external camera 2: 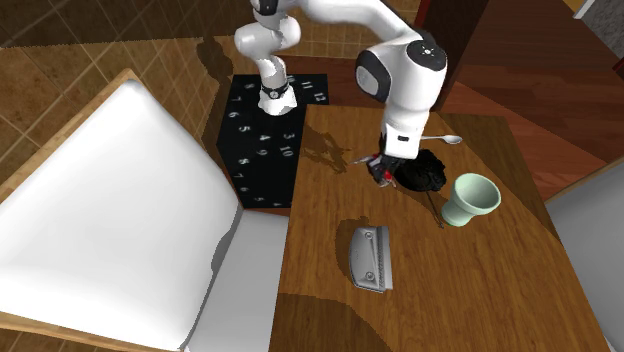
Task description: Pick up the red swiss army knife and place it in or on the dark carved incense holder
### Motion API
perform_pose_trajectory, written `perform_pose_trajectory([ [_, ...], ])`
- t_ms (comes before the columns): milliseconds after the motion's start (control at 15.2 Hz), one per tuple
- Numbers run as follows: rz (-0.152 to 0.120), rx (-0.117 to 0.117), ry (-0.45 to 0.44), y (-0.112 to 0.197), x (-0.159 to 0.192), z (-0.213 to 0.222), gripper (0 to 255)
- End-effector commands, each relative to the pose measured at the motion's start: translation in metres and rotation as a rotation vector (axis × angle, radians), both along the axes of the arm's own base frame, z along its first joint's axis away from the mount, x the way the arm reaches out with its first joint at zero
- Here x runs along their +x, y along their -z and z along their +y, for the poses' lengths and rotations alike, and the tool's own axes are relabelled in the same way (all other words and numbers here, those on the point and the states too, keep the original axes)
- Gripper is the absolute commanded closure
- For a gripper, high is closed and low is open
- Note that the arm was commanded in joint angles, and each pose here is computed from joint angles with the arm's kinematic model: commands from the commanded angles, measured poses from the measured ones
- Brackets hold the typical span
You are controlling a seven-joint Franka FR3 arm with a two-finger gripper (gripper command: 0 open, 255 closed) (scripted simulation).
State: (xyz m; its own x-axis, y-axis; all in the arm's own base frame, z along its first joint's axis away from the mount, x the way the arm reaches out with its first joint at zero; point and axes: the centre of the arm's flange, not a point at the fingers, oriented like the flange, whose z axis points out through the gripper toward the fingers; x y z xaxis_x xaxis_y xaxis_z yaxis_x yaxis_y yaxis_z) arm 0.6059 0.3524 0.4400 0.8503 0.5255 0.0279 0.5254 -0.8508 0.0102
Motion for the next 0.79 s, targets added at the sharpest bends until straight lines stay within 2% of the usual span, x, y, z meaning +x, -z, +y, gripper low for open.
perform_pose_trajectory([
  [0,0.000,0.000,0.001,0.001,-0.011,0.027,255],
  [660,0.000,0.000,0.001,-0.002,-0.044,0.160,255],
  [726,0.000,0.000,0.001,0.003,-0.044,0.160,255],
])
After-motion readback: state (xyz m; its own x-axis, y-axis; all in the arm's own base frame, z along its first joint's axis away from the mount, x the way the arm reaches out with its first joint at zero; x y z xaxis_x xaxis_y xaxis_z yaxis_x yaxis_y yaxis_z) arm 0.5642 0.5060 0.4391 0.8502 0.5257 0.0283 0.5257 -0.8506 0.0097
